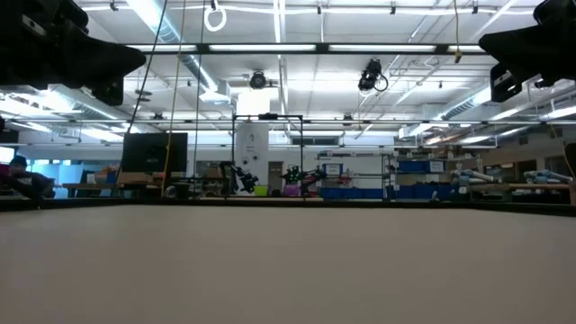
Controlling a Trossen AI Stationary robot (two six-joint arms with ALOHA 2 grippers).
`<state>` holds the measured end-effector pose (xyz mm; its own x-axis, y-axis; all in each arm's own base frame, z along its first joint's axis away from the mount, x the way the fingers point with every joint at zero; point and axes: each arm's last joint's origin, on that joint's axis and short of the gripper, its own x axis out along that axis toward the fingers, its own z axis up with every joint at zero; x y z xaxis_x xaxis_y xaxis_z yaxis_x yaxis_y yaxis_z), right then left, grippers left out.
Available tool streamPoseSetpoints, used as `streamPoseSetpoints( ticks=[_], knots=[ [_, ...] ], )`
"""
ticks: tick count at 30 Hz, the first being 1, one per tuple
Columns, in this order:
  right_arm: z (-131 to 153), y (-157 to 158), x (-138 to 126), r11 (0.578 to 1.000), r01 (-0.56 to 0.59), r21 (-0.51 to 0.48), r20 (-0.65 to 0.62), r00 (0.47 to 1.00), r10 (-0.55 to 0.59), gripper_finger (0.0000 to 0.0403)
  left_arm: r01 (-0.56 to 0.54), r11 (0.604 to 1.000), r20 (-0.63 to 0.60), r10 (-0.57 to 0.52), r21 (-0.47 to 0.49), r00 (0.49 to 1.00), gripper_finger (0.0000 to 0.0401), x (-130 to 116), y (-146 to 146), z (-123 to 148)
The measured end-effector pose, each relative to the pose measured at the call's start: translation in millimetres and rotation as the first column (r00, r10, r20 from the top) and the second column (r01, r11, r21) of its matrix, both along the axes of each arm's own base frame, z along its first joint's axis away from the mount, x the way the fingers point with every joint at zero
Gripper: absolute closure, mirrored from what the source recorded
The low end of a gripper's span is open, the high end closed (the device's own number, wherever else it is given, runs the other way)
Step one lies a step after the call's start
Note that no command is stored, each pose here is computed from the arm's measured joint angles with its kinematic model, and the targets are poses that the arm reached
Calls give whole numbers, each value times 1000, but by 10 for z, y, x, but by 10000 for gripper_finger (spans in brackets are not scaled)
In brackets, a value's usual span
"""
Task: Nest bowls inside each other
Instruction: Return to Home Position
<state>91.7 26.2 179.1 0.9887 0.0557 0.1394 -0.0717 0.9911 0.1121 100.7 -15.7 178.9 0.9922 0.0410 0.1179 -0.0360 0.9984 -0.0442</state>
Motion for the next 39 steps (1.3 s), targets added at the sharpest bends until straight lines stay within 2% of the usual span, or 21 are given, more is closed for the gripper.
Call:
streamPoseSetpoints(
  ticks=[14,39],
  knots=[
    [-23,1,8,1000,4,2,-25,1000,-4,393,2,999,-62,-4,-38,998,349,6,-1,-64],
    [-15,0,7,1000,5,13,-17,1000,-5,384,-2,999,-64,-1,-38,998,349,6,0,-67]
  ],
)
